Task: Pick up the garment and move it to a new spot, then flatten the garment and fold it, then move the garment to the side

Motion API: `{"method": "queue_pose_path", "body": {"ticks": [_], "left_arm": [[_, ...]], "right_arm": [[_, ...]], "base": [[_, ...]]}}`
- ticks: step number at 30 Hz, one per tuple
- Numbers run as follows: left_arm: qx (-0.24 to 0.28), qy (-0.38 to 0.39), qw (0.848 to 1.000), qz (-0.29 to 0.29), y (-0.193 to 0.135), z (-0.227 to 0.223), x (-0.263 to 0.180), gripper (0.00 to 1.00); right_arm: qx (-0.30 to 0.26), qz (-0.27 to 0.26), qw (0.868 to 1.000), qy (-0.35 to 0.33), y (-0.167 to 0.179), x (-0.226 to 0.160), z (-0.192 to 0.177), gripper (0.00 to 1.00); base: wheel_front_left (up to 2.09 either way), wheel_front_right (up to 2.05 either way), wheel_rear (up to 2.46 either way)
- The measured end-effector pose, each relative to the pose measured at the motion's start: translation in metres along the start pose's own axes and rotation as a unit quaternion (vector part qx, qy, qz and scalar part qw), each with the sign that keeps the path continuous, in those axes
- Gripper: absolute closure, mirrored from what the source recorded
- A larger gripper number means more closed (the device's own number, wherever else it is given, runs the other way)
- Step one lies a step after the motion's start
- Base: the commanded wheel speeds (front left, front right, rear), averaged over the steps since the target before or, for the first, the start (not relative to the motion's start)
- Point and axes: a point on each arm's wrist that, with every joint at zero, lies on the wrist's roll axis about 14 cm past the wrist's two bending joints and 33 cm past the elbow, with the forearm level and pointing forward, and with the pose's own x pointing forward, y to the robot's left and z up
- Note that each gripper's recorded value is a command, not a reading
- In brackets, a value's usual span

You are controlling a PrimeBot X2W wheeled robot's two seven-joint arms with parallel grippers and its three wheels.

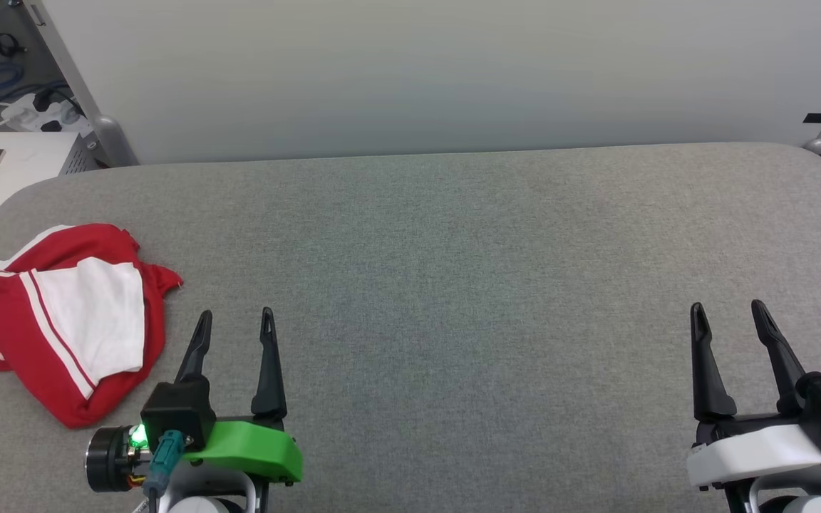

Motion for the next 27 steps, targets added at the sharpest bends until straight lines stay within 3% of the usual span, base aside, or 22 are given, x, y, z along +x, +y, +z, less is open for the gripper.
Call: {"method": "queue_pose_path", "body": {"ticks": [27], "left_arm": [[-0.005,-0.016,1.000,0.002,-0.0019,0.0007,-0.0025,0.00]], "right_arm": [[0.008,-0.001,1.000,-0.026,-0.0001,-0.0038,0.0062,0.00]], "base": [[0.00,0.00,0.00]]}}
